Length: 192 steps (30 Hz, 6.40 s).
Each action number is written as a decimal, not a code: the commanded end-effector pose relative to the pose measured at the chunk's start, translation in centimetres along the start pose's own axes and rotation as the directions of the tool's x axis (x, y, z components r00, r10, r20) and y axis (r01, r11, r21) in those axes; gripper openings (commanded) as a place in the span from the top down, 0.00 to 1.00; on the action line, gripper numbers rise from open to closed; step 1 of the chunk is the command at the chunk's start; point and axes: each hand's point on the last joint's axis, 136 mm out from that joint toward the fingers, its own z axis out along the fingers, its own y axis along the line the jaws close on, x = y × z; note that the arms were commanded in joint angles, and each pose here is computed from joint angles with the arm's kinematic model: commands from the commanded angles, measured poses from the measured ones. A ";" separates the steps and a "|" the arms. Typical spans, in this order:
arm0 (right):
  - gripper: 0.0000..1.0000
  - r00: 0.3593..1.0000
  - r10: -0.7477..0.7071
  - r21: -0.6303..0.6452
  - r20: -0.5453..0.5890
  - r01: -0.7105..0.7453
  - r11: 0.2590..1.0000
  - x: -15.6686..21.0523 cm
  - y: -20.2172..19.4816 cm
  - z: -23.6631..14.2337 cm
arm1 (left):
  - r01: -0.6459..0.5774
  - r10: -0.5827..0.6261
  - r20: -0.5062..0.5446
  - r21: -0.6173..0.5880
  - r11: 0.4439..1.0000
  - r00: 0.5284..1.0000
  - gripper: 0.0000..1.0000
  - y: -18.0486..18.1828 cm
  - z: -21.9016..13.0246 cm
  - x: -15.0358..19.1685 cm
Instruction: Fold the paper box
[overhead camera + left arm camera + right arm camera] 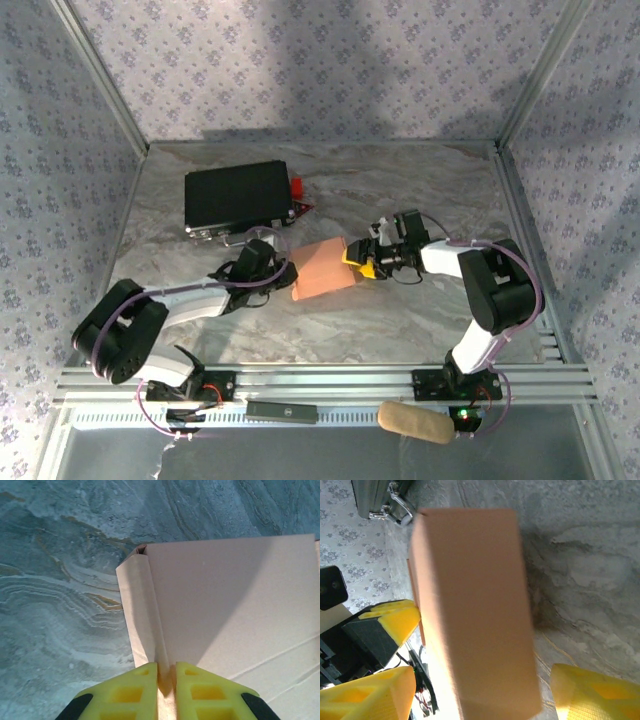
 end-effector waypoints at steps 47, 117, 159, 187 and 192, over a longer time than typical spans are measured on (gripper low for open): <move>0.62 0.737 0.659 0.111 -0.149 -0.650 0.752 1.4 2.0 -3.2 | -0.975 0.972 0.200 -0.160 0.154 0.121 0.30 -8.2 -6.6 1.1; 0.55 0.774 -0.624 0.512 0.108 0.495 0.702 1.2 6.2 -10.0 | -0.896 0.939 -0.282 0.339 0.288 0.195 0.62 -6.1 -3.8 4.9; 0.89 0.752 -0.657 0.544 -0.054 0.575 0.612 1.2 6.7 -6.8 | -0.914 0.945 -0.259 0.298 0.274 0.199 0.52 -6.0 -3.4 3.4; 1.00 0.764 -0.645 0.608 0.006 0.509 0.609 2.1 7.7 -6.2 | -0.847 0.850 -0.051 0.066 0.527 0.525 0.35 -9.5 -9.1 -1.8; 1.00 0.762 -0.647 0.609 0.005 0.511 0.607 2.1 7.9 -6.3 | -0.674 0.668 -0.150 0.017 0.739 0.729 0.45 -7.9 -11.3 -2.9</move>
